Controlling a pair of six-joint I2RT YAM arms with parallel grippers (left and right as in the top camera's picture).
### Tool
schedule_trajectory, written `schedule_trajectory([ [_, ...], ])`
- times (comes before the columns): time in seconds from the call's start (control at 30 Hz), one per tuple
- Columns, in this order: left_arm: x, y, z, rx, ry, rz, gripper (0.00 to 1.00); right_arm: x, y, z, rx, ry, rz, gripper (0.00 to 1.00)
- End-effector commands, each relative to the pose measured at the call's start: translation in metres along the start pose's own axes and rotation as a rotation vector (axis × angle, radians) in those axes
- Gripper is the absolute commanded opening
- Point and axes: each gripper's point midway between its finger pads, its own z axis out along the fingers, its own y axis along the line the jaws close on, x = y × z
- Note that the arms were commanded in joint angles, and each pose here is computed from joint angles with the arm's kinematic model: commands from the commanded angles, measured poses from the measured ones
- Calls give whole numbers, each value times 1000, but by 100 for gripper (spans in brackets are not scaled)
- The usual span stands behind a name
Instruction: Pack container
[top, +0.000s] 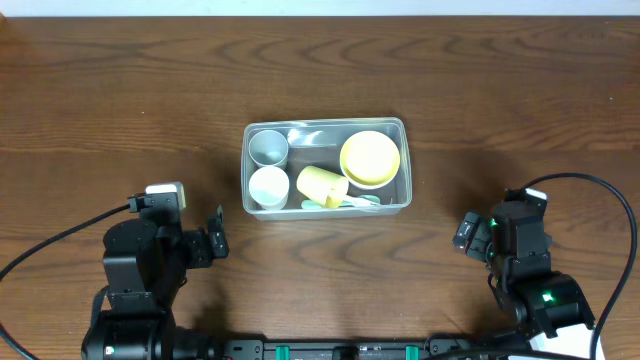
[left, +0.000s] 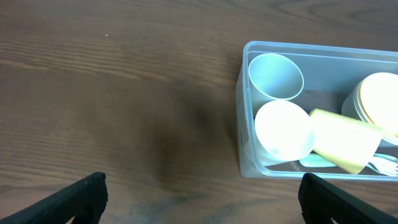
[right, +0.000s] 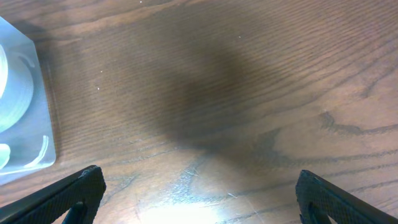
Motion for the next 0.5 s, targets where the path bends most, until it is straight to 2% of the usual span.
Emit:
schedule_trajectory([
  [0.0,-1,0,1,-1,-2,-16,98,0,1,-1,-6,-6,8,99],
  [0.23,-1,0,1,-1,-2,-16,98,0,1,-5,-37,-17,33,99],
  [0.33,-1,0,1,-1,-2,-16,98,-15,5,-13,-88,-120,13,99],
  [0.47,-1,0,1,-1,-2,-16,98,-34,19,-30,-215,-321,-128,99],
])
